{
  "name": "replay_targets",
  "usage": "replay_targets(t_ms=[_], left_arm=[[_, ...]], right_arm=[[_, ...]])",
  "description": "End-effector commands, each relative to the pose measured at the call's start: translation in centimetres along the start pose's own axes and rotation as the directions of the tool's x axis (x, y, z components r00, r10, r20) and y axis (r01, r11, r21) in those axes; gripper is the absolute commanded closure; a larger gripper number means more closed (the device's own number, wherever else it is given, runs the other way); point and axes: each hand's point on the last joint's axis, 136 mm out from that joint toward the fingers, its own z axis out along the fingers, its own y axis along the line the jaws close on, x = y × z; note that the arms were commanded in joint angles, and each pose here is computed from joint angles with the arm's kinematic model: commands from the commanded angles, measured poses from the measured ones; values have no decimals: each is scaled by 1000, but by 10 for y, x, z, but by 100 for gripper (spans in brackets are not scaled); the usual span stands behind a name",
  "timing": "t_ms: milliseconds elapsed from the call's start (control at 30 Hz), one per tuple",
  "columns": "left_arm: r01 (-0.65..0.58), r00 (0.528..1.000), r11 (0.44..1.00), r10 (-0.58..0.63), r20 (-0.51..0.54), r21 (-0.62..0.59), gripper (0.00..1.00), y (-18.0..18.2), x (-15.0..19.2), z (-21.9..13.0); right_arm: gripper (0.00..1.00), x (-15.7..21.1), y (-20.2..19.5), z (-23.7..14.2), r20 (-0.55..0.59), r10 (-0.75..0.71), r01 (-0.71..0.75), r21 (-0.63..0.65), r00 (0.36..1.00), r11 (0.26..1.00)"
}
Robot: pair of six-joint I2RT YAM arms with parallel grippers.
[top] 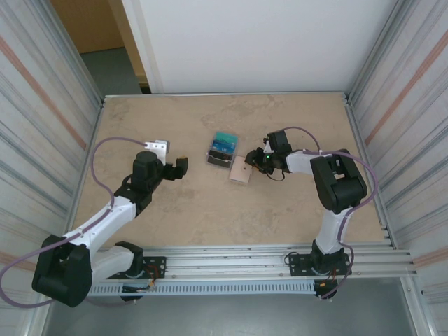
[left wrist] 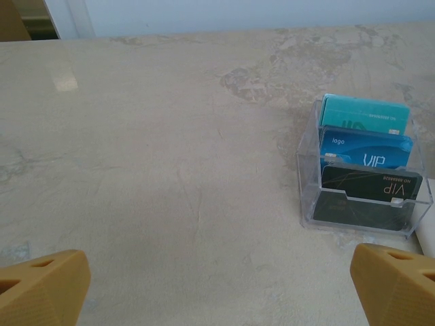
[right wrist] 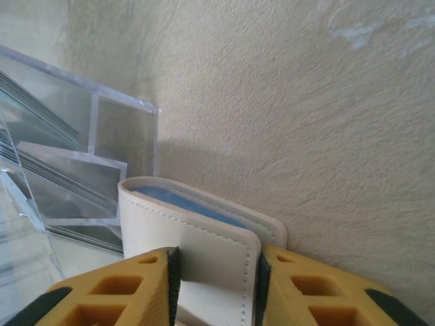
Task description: Take the credit cards out of the card holder
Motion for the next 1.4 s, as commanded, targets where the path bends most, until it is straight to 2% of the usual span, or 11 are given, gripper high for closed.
replay_targets(t_ms=[0,100,233,367,533,700,867,1033,1167,1367], left_arm=[[-21,999,1000,21,28,-12,1,0,-15,-1],[-23,999,1000,23,26,-14,1,0,-14,-1],[-21,999,1000,22,26,-18,1,0,-15,-1],[2,1000,1000,-1,15,-28,1,1,-18,-3],[105,994,993,-106,-5,-58,1,5,-24,-6],[187,982,982,-186,-25,41,1,-13,-32,-7],[247,969,956,-244,-38,158,1,-34,-42,-11],[305,952,907,-296,-78,290,1,-58,-48,-14],[357,932,822,-345,-112,443,2,-85,-54,-18],[343,932,704,-337,-132,622,13,-116,-61,-22]], right_arm=[[74,10,-6,8,-42,4,-5,-19,999,1000],[88,10,-4,7,-41,2,-4,-28,999,1000],[100,7,1,2,-30,-3,2,-41,1000,999],[100,5,10,-7,-14,-27,26,-70,1000,997],[100,6,30,-21,13,-72,73,-159,997,985],[100,5,59,-40,42,-112,120,-269,993,956],[100,4,83,-63,72,-151,166,-322,986,932],[100,2,110,-91,116,-183,214,-378,976,901],[100,-1,133,-113,145,-191,236,-432,971,870],[100,-5,173,-143,159,-185,243,-542,970,805]])
